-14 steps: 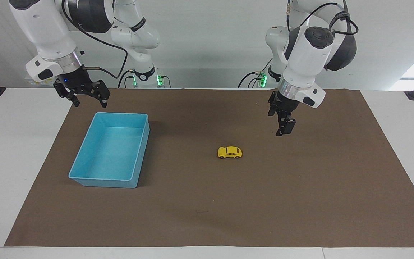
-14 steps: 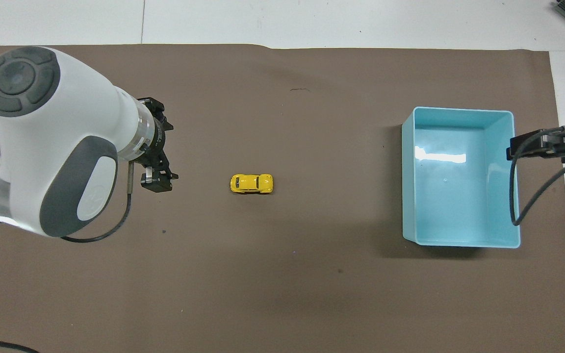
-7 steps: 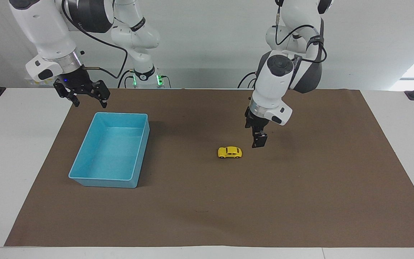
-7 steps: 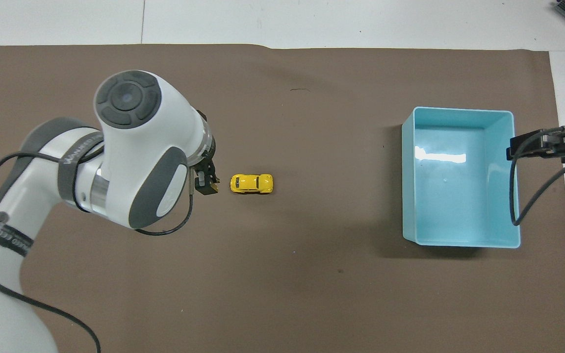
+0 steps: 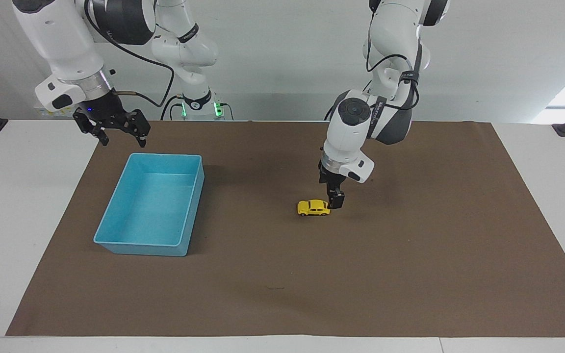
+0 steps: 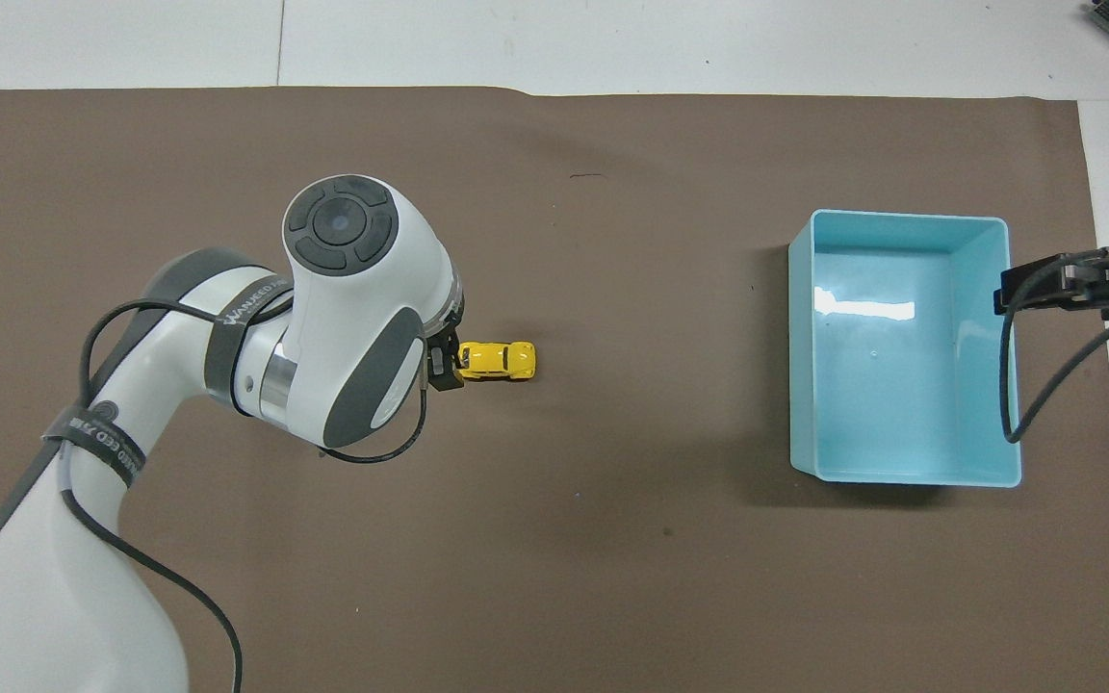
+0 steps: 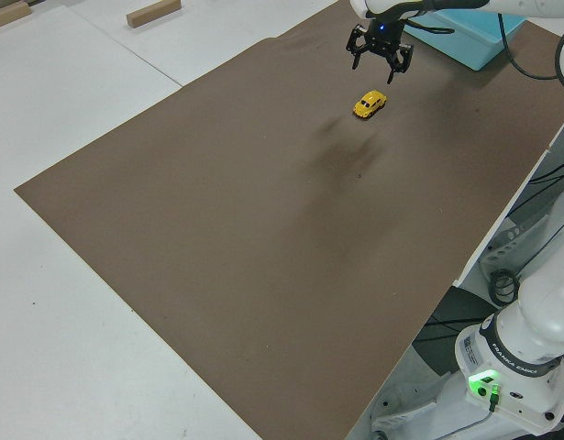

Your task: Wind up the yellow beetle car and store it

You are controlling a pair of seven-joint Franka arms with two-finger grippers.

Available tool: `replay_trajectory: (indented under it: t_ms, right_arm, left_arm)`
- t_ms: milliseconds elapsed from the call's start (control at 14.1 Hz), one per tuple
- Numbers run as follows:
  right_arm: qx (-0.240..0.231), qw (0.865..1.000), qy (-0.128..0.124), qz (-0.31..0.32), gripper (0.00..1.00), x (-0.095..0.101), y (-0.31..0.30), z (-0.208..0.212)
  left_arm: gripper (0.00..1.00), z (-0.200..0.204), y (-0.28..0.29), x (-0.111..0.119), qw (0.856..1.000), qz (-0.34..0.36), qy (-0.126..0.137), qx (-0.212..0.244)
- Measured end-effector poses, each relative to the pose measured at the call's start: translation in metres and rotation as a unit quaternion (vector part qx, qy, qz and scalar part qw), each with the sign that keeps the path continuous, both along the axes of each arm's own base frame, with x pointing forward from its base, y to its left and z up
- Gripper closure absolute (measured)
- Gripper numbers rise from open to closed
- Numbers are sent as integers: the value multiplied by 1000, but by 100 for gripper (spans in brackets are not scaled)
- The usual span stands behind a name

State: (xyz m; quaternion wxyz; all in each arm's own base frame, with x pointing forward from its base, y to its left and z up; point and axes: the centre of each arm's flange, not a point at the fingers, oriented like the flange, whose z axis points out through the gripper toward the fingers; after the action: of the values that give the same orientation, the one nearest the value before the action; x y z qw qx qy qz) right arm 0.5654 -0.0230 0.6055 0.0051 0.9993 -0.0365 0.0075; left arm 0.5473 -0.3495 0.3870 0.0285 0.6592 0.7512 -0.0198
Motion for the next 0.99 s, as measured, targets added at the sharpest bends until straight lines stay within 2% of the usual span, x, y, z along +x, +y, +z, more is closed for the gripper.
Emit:
replay_trajectory:
  t_ms: [142,496,851,922,993]
  right_arm:
    - [0,1000,0,0,0,0,0,0]
    - [0,1000,0,0,0,0,0,0]
    - [0,1000,0,0,0,0,0,0]
    - [0,1000,0,0,0,0,0,0]
    - [0,1000,0,0,0,0,0,0]
  left_arm:
    - [0,-5,-4,0,1000,11,-8,-5]
    - [0,-71,-34,-18,1000,-4,25,19]
    - [0,-72,-32,-16,1000,1,22,19]
    - [8,-72,-33,-16,1000,1,22,19]
    - [23,-72,-33,-16,1000,1,21,18]
